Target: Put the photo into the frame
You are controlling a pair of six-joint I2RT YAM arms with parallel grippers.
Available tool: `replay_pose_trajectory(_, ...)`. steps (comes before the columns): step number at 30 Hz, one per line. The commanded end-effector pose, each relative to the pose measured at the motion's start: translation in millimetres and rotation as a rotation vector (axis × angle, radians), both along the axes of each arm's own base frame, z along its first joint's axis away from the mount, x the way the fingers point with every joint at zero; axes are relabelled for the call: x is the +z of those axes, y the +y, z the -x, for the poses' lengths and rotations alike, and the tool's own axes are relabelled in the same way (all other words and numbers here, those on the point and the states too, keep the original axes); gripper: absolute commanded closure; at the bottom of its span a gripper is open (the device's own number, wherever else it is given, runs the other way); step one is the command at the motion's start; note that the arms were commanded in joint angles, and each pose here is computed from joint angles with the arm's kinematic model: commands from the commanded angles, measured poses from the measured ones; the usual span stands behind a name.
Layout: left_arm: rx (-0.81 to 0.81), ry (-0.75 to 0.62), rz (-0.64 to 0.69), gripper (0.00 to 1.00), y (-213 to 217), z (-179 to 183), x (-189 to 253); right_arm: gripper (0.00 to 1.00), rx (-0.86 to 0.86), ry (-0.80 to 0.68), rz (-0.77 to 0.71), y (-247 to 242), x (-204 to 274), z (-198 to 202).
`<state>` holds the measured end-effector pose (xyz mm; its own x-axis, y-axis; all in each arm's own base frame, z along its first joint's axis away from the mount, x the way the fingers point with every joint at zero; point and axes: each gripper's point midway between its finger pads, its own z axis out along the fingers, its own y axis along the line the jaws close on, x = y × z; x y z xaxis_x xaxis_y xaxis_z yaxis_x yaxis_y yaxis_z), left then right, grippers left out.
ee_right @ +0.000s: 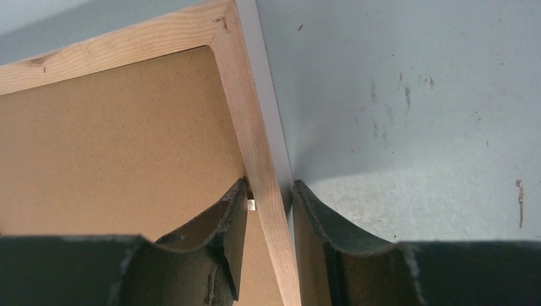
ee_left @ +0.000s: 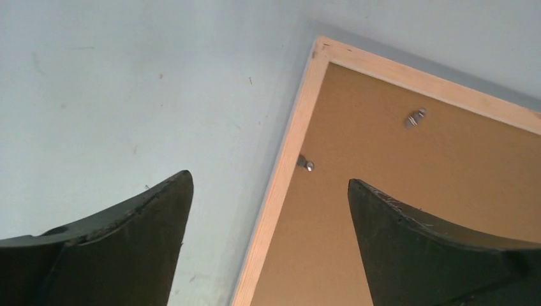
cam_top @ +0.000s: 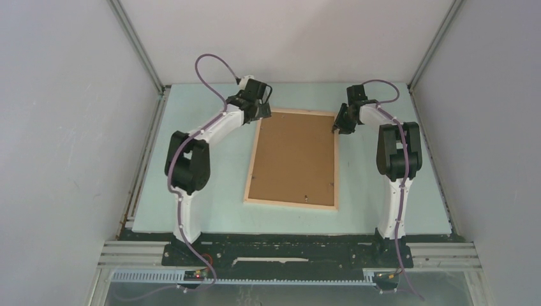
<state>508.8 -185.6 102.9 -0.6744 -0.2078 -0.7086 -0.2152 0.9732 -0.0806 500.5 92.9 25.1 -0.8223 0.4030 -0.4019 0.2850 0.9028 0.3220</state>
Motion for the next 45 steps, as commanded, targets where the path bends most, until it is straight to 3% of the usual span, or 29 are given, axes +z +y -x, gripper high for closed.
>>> replay_pose_trajectory(1, -0.080, -0.147, -0.040, 0.00, -13, 30, 80, 0.60, -0.053, 0.036, 0.047, -9, -7, 12)
replay_pose_trajectory(6, -0.163, -0.114, 0.099, 0.00, -32, 109, 92, 0.61, -0.047, 0.043, 0.080, -12, -7, 25)
replay_pose_trajectory(10, -0.276, -0.054, 0.418, 0.00, -64, 185, 80, 0.61, -0.044, 0.069, 0.071, -19, -8, 30)
replay_pose_trajectory(13, -0.255, -0.016, 0.606, 0.04, -66, 231, 57, 0.61, -0.063, 0.078, 0.076, -29, -9, 33)
replay_pose_trajectory(18, -0.118, 0.037, 0.748, 0.04, -53, 289, 24, 0.63, -0.107, 0.106, 0.062, -44, -13, 50)
replay_pose_trajectory(22, -0.020, 0.156, 0.930, 0.01, -71, 321, -4, 0.64, -0.137, 0.118, 0.080, -52, -14, 71)
replay_pose_trajectory(27, 0.003, 0.224, 0.965, 0.01, -100, 326, -16, 0.61, -0.123, 0.121, 0.085, -53, -15, 97)
replay_pose_trajectory(29, 0.002, 0.254, 0.992, 0.05, -113, 325, -24, 0.58, -0.112, 0.095, 0.088, -54, -8, 107)
replay_pose_trajectory(34, 0.018, 0.287, 0.985, 0.09, -124, 319, -42, 0.37, -0.058, 0.053, 0.137, -50, 11, 139)
replay_pose_trajectory(36, 0.052, 0.274, 0.973, 0.11, -119, 316, -51, 0.35, -0.040, 0.040, 0.142, -45, 13, 156)
replay_pose_trajectory(41, 0.105, 0.233, 0.941, 0.16, -106, 306, -64, 0.37, 0.001, 0.058, 0.134, -33, 6, 187)
replay_pose_trajectory(45, 0.128, 0.208, 0.888, 0.16, -88, 296, -73, 0.53, 0.028, 0.097, 0.086, -23, -4, 204)
